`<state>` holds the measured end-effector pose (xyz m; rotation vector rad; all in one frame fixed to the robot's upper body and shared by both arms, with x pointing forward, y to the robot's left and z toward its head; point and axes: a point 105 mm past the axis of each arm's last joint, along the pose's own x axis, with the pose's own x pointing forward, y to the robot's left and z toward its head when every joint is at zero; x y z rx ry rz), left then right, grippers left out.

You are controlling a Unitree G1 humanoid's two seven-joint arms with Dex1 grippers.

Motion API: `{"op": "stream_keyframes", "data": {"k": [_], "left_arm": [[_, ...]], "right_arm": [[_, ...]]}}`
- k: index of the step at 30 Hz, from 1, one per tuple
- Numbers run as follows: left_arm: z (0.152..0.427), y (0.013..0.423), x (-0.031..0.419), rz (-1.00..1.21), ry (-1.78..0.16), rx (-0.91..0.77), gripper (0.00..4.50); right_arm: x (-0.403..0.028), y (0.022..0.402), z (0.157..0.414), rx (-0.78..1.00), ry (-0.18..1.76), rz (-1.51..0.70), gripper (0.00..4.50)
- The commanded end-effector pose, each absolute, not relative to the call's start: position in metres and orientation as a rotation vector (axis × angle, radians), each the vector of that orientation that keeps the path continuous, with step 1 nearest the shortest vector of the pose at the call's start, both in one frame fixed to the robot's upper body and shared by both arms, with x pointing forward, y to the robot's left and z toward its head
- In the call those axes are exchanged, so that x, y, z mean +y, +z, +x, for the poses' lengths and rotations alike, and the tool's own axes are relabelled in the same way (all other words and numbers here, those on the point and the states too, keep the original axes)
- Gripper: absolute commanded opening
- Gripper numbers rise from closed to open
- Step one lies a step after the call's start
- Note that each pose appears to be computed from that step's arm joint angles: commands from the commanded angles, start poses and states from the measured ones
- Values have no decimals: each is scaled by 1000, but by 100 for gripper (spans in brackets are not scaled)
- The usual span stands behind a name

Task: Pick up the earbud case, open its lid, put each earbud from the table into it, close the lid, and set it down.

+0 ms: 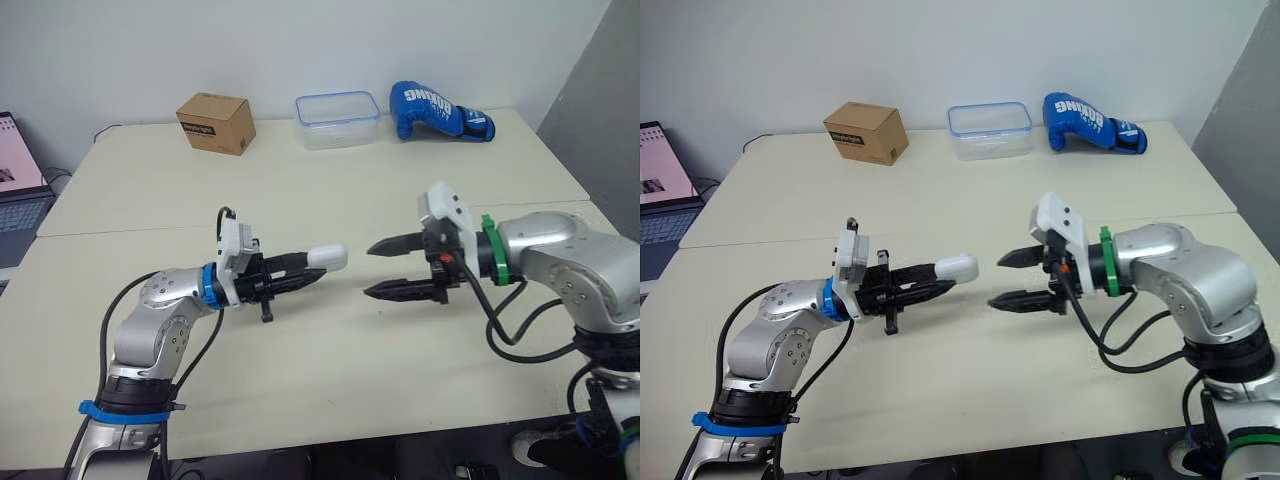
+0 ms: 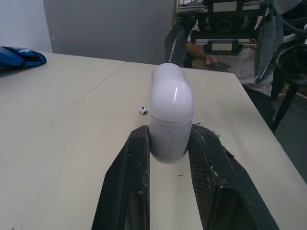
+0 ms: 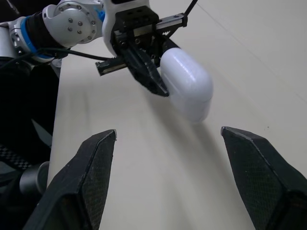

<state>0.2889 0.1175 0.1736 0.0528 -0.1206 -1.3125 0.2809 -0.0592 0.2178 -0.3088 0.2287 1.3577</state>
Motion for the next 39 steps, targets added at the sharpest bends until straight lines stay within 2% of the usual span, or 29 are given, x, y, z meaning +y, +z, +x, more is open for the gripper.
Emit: {"op": "stream_keyframes", "data": {"k": [1,24,39], "left_arm": [[283,181,111,59,-1345,-156,78],[270,180,107,47,-1382,-125,78],[269,174,108,56,-1384,-111,78]], "right_arm": [[-51,227,286,167,1334,-319,365],[-42,229,305,174,1287,-288,365],[-40,241,304,141,1307,-256,365]]}}
